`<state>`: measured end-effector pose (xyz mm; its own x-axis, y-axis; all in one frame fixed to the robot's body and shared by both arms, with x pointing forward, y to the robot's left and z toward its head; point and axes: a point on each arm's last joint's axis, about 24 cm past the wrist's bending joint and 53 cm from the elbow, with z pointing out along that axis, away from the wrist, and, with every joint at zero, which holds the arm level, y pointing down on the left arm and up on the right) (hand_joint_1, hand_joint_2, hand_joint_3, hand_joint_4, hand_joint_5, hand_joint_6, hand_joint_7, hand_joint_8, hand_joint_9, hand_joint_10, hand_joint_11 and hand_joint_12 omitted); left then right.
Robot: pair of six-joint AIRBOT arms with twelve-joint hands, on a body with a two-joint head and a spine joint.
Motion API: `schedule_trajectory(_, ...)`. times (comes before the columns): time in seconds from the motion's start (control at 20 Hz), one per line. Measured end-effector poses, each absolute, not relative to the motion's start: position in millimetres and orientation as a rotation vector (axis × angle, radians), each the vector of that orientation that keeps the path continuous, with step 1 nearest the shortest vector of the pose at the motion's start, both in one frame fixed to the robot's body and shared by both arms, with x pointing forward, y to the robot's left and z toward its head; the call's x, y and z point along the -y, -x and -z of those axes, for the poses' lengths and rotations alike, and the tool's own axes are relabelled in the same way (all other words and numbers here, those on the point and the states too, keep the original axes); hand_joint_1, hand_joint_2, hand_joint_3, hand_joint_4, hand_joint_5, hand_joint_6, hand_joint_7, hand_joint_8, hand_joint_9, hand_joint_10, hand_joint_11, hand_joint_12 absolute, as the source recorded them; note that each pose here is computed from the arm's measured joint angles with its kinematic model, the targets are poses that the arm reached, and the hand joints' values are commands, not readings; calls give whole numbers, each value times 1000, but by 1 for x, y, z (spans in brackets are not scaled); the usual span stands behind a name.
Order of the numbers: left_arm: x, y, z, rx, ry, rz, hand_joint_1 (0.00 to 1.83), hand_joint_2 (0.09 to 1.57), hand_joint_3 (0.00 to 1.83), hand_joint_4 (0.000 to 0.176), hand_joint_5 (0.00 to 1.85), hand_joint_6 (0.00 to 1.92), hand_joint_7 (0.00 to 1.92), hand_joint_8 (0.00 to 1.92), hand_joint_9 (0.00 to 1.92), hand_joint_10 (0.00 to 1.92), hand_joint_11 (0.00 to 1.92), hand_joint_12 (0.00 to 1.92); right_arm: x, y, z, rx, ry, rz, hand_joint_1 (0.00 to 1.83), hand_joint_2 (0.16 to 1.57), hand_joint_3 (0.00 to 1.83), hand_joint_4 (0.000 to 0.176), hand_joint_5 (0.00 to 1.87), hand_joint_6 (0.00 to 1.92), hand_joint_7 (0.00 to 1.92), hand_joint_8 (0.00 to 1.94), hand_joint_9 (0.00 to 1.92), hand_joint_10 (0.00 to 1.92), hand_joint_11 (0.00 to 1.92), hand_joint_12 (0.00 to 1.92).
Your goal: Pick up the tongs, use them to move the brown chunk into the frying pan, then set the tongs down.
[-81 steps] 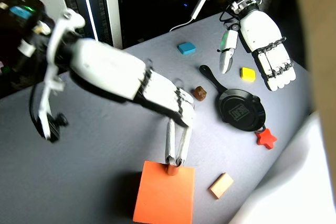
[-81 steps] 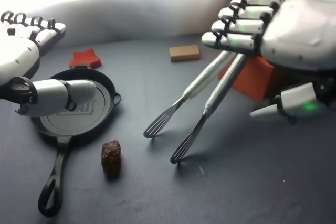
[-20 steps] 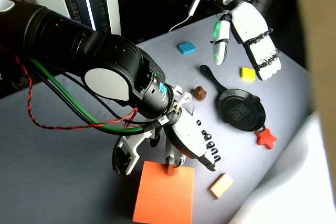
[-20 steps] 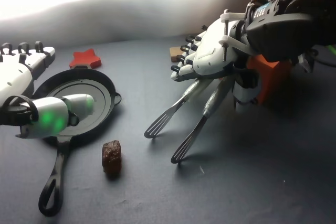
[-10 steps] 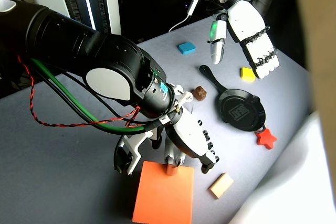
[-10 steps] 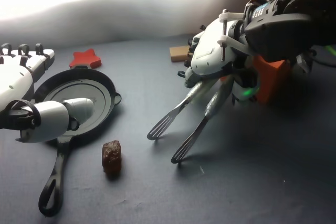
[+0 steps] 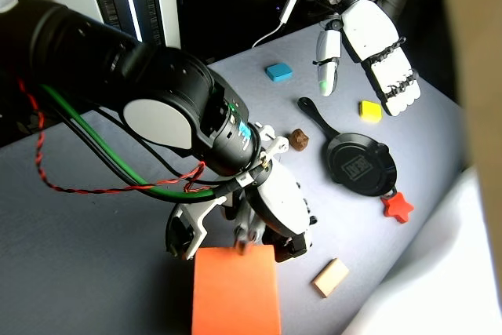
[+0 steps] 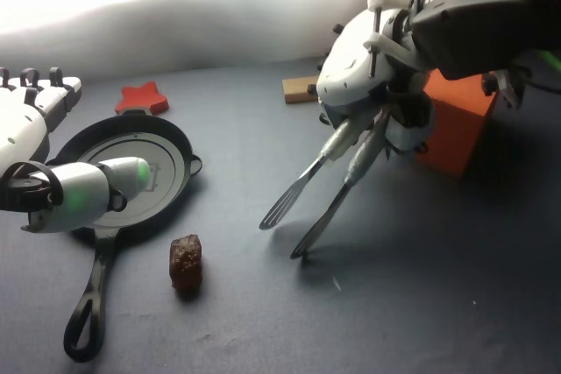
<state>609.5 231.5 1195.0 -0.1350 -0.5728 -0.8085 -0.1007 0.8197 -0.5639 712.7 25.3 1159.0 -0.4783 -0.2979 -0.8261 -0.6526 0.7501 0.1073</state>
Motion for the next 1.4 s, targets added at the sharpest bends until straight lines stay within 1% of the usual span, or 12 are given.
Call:
schedule_trajectory(0.05, -232, -610, -1195, -1676, 534, 440, 0, 1180, 0, 0, 4, 0, 52, 3, 21, 3, 0, 0, -27, -710, -1162, -2085, 712, -534, 1112, 1116, 22, 0, 955, 34, 990, 6, 976, 70, 431, 1375)
schedule_trajectory(0.2, -232, -610, -1195, -1676, 534, 440, 0, 1174, 0, 0, 15, 5, 57, 4, 30, 6, 6, 3, -30, -703, -1174, -2079, 699, -565, 1110, 1118, 20, 0, 942, 24, 981, 1, 971, 64, 423, 1376)
schedule_trajectory(0.3, -232, -610, -1196, -1675, 534, 439, 0, 1173, 0, 0, 23, 8, 60, 5, 29, 5, 4, 2, -29, -701, -1184, -2086, 648, -600, 1124, 1104, 12, 0, 940, 21, 993, 6, 974, 63, 424, 1377)
schedule_trajectory(0.4, -233, -610, -1196, -1674, 535, 439, 0, 1177, 0, 0, 22, 6, 55, 2, 18, 0, 0, 0, -27, -700, -1194, -2115, 568, -644, 1108, 1120, 15, 0, 937, 15, 975, 0, 958, 53, 397, 1402)
schedule_trajectory(0.6, -234, -610, -1196, -1671, 540, 437, 0, 1177, 0, 0, 25, 7, 49, 1, 15, 1, 0, 0, -19, -683, -1196, -2144, 515, -691, 1105, 1142, 18, 0, 949, 15, 959, 1, 958, 49, 382, 1433)
schedule_trajectory(0.65, -234, -610, -1196, -1671, 539, 438, 0, 1177, 0, 0, 30, 8, 54, 3, 18, 2, 1, 0, -16, -681, -1196, -2149, 480, -685, 1089, 1157, 23, 0, 946, 12, 954, 0, 954, 46, 377, 1435)
schedule_trajectory(0.85, -235, -611, -1196, -1670, 542, 435, 0, 1181, 2, 0, 29, 6, 57, 4, 22, 3, 5, 3, 6, -684, -1206, -2087, 381, -578, 1060, 1170, 23, 0, 930, 4, 964, 6, 959, 47, 360, 1448)
schedule_trajectory(1.0, -237, -612, -1196, -1667, 543, 431, 0, 1174, 0, 0, 27, 5, 61, 5, 25, 4, 3, 1, 8, -673, -1208, -2096, 282, -593, 1061, 1168, 17, 0, 929, 3, 962, 3, 959, 46, 368, 1426)
schedule_trajectory(1.1, -238, -611, -1195, -1665, 572, 444, 0, 1177, 0, 0, 16, 0, 47, 0, 18, 1, 0, 0, 9, -665, -1201, -2154, 105, -629, 1073, 1168, 15, 0, 917, 0, 948, 0, 939, 37, 345, 1420)
schedule_trajectory(1.15, -241, -611, -1195, -1659, 585, 439, 0, 1180, 1, 0, 16, 0, 42, 0, 14, 0, 0, 0, 10, -662, -1204, -2142, 7, -639, 1069, 1174, 14, 0, 909, 0, 929, 0, 922, 29, 326, 1434)
schedule_trajectory(1.25, -246, -611, -1197, -1643, 603, 428, 0, 1179, 1, 0, 30, 6, 57, 6, 26, 5, 10, 5, 12, -663, -1215, -2086, -68, -640, 1084, 1166, 8, 0, 914, 3, 920, 1, 919, 27, 325, 1439)
schedule_trajectory(1.4, -251, -611, -1199, -1626, 615, 415, 0, 1183, 2, 0, 10, 0, 48, 1, 15, 0, 0, 0, 7, -656, -1209, -2113, -130, -646, 1088, 1159, 4, 0, 925, 6, 932, 4, 927, 29, 340, 1435)
